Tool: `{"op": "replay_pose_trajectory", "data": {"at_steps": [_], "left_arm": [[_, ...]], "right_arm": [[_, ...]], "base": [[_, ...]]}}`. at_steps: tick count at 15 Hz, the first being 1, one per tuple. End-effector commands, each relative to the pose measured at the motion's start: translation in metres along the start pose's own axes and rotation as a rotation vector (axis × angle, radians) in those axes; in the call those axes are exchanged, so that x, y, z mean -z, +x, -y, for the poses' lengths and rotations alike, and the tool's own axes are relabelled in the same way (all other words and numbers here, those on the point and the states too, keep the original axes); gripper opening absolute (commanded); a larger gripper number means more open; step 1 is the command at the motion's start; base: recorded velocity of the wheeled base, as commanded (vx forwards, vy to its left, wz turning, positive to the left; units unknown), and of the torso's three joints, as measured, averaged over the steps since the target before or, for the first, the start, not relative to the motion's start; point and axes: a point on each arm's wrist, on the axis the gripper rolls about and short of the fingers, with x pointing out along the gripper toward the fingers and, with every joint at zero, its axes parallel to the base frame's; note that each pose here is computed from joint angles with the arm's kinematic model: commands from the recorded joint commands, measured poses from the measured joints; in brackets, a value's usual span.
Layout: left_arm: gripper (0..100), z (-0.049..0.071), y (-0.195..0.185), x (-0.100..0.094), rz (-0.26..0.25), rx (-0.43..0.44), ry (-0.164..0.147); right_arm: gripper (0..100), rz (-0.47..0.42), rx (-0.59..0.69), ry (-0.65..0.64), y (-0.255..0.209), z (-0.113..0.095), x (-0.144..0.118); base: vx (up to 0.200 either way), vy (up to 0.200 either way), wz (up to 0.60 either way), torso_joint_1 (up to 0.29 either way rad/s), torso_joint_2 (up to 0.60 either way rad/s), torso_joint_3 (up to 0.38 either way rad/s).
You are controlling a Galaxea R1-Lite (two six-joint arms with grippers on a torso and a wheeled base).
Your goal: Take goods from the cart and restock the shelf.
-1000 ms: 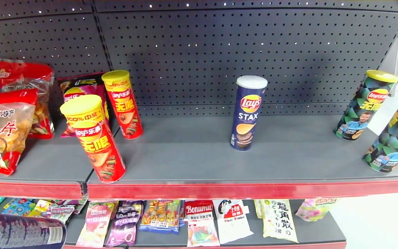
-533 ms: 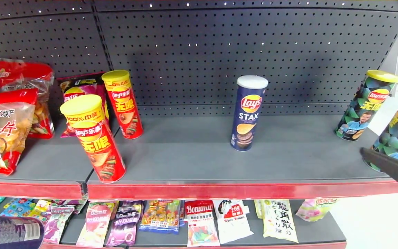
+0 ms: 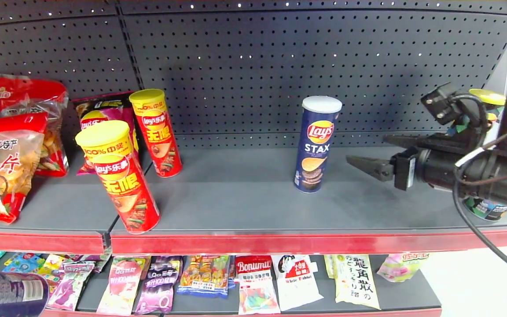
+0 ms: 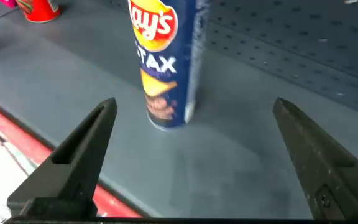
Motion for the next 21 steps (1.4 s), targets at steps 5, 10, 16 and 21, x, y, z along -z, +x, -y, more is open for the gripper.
{"op": "replay_pose_trajectory", "data": {"at_steps": [5,10,16,21], "left_arm": [[0,-0.001,0.004,-0.004,-0.016,0.004,0.001],[0,0.0,0.007,-0.003,-0.031,0.009,0.001],[0,-0.001,0.008,-0.004,-0.037,0.01,0.001],[0,-0.001,0.008,-0.004,-0.039,0.009,0.001]], "right_arm": [[100,-0.037,-0.018,0.042,0.057,0.004,0.0],[100,-0.029,-0.055,0.049,0.065,0.001,-0.002],[100,0.014,-0.097,0.034,0.093,-0.012,-0.016],[100,0.02,-0.116,0.032,0.113,-0.018,-0.018]], "base": [[0.0,0.0,0.0,0.0,0.0,0.0],[0.0,0.0,0.0,0.0,0.0,0.0],[0.0,0.0,0.0,0.0,0.0,0.0],[0.0,0.0,0.0,0.0,0.0,0.0]]}}
